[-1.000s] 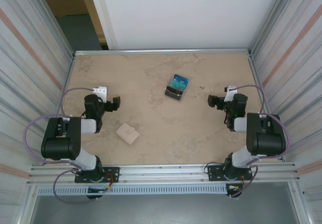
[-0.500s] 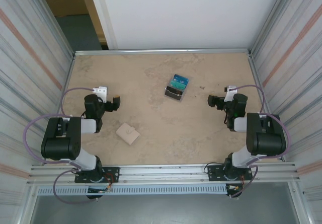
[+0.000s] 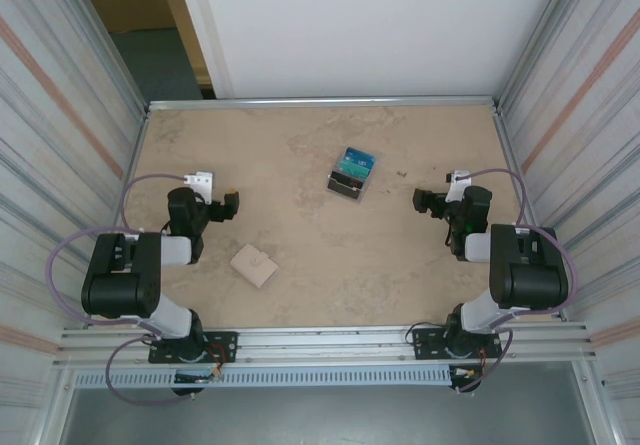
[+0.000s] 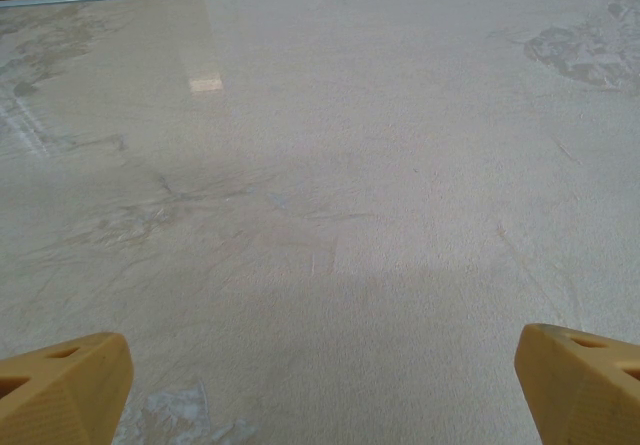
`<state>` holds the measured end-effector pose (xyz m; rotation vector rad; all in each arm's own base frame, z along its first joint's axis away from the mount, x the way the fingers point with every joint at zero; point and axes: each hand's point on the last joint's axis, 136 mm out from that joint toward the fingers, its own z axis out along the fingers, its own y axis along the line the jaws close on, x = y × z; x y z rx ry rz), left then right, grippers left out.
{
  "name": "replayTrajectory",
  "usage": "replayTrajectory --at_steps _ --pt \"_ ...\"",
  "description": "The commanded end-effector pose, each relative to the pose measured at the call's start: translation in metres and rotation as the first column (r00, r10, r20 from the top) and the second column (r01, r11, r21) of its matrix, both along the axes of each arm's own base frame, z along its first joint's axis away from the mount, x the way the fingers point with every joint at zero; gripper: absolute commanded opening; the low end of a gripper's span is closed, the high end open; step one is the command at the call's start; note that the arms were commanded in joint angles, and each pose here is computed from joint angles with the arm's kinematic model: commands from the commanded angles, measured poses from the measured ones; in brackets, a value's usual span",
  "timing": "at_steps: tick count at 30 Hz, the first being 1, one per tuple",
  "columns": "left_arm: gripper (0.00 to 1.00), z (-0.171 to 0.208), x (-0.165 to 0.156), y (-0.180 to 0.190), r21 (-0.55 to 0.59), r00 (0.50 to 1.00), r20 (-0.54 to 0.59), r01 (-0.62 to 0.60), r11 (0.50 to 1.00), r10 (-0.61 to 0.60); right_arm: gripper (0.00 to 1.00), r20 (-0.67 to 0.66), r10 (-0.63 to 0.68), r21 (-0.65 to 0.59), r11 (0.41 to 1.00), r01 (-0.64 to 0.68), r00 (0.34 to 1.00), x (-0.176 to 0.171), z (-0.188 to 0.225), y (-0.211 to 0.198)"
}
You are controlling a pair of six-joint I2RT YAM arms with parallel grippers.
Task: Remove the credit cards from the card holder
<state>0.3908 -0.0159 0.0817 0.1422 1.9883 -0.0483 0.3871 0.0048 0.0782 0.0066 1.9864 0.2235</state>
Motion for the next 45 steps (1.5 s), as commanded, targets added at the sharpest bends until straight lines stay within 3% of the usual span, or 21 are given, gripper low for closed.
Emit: replayTrajectory --at_steps 1,7,14,23,28,31,35,45 --pt "0.99 0.011 0.004 -0.001 -0.004 1.000 0.031 0.002 1.000 -0.002 0.99 0.031 0.017 -0.013 1.000 -0.016 0.999 0.003 0.007 0.001" --pt "0.99 0.024 0.003 0.002 -0.002 0.999 0.030 -0.018 1.000 0.018 0.99 0.032 0.016 -0.013 1.000 -0.015 0.999 0.002 0.007 0.001" --pt "0.99 0.047 -0.010 0.020 -0.027 0.989 0.028 -0.144 0.989 0.145 0.99 0.005 -0.020 -0.038 0.999 0.020 1.000 0.003 0.021 -0.002" --pt "0.99 0.066 -0.044 0.051 -0.156 0.890 -0.089 -0.455 0.877 0.447 0.99 -0.043 -0.125 -0.080 0.989 0.122 0.991 -0.007 0.049 -0.003" --pt "0.99 0.060 -0.064 0.025 -0.203 0.887 -0.163 -0.459 0.865 0.432 0.99 -0.093 -0.153 -0.083 0.986 0.145 0.984 -0.015 0.057 0.003" --pt "0.99 0.060 -0.078 -0.004 -0.154 0.913 -0.147 -0.401 0.903 0.380 0.99 -0.084 -0.163 -0.087 0.984 0.155 0.983 -0.023 0.064 0.011" --pt "0.99 0.049 -0.103 -0.033 -0.152 0.920 -0.200 -0.370 0.916 0.338 0.99 -0.137 -0.205 -0.057 0.978 0.199 0.969 -0.033 0.070 0.013" --pt "0.99 0.011 -0.167 -0.064 -0.162 0.859 -0.403 -0.406 0.899 0.315 0.99 -0.220 -0.265 -0.040 0.964 0.263 0.939 -0.054 0.071 0.016"
